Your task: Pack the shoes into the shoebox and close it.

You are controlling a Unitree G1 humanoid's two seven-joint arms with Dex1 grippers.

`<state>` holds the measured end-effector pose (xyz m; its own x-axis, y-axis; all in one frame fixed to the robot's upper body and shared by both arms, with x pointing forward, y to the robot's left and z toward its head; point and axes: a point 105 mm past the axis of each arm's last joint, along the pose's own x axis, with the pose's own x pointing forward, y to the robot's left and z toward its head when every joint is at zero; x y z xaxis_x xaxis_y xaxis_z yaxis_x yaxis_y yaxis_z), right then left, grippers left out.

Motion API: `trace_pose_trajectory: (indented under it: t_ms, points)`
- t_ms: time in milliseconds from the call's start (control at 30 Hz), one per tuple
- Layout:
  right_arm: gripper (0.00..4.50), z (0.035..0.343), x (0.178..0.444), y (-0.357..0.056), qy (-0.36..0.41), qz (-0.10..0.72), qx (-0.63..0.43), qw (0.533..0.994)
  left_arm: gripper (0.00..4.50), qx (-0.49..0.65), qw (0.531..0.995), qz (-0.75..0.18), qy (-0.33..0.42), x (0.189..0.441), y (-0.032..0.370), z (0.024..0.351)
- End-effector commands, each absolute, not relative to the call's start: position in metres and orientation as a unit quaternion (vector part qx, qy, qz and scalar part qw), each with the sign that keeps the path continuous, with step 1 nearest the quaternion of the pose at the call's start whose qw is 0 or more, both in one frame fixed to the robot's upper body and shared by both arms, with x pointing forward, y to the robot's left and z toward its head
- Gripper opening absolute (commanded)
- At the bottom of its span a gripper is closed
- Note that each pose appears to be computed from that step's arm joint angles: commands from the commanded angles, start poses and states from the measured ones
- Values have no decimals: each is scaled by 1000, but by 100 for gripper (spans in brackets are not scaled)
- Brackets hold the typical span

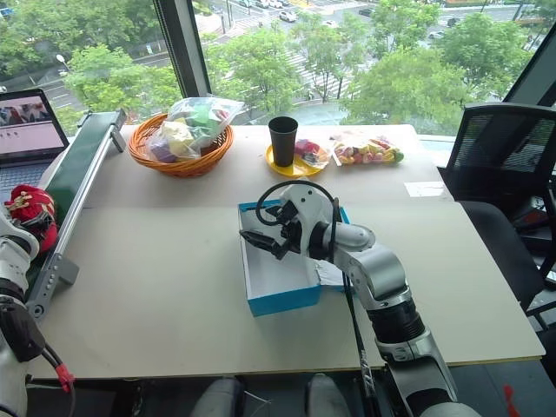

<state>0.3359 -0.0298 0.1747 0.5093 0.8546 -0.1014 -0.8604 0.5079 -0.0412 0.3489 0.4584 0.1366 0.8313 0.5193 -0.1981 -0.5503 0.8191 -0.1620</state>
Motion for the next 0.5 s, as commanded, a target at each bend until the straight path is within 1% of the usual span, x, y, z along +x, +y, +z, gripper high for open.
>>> trace_pose_trajectory:
  t_ms: [33, 67, 133, 167, 233, 267, 300, 333, 367, 433, 467, 500]
  points:
    - [450, 186, 334, -32, 11, 491, -43, 870, 209, -100, 946, 298, 74, 343, 465, 137]
    - [450, 186, 334, -32, 11, 491, -43, 870, 176, -97, 946, 302, 73, 342, 466, 137]
    - [450, 186, 334, -33, 11, 490, -43, 870, 129, -84, 945, 309, 66, 340, 469, 142]
    - [450, 186, 334, -33, 11, 490, -43, 871, 95, -73, 945, 312, 59, 340, 471, 147]
    - [450, 187, 334, -33, 12, 490, -43, 871, 53, -55, 947, 315, 38, 342, 472, 160]
    - [450, 187, 335, -33, 11, 489, -42, 871, 39, -46, 948, 314, 25, 344, 471, 167]
    - [450, 188, 335, -34, 11, 488, -39, 872, 39, -33, 950, 310, 16, 347, 469, 173]
    - [450, 191, 336, -37, 10, 487, -25, 873, 39, -25, 955, 294, -3, 356, 460, 181]
    - [450, 196, 340, -43, 8, 480, 5, 877, 39, -22, 965, 261, -17, 369, 443, 186]
    - [450, 205, 346, -56, 11, 469, 63, 881, 39, -12, 986, 155, -53, 401, 392, 202]
    - [450, 209, 349, -63, 17, 466, 97, 880, 39, -16, 993, 90, -69, 415, 359, 210]
    - [450, 212, 351, -69, 18, 460, 119, 880, 39, -16, 996, 34, -84, 423, 330, 218]
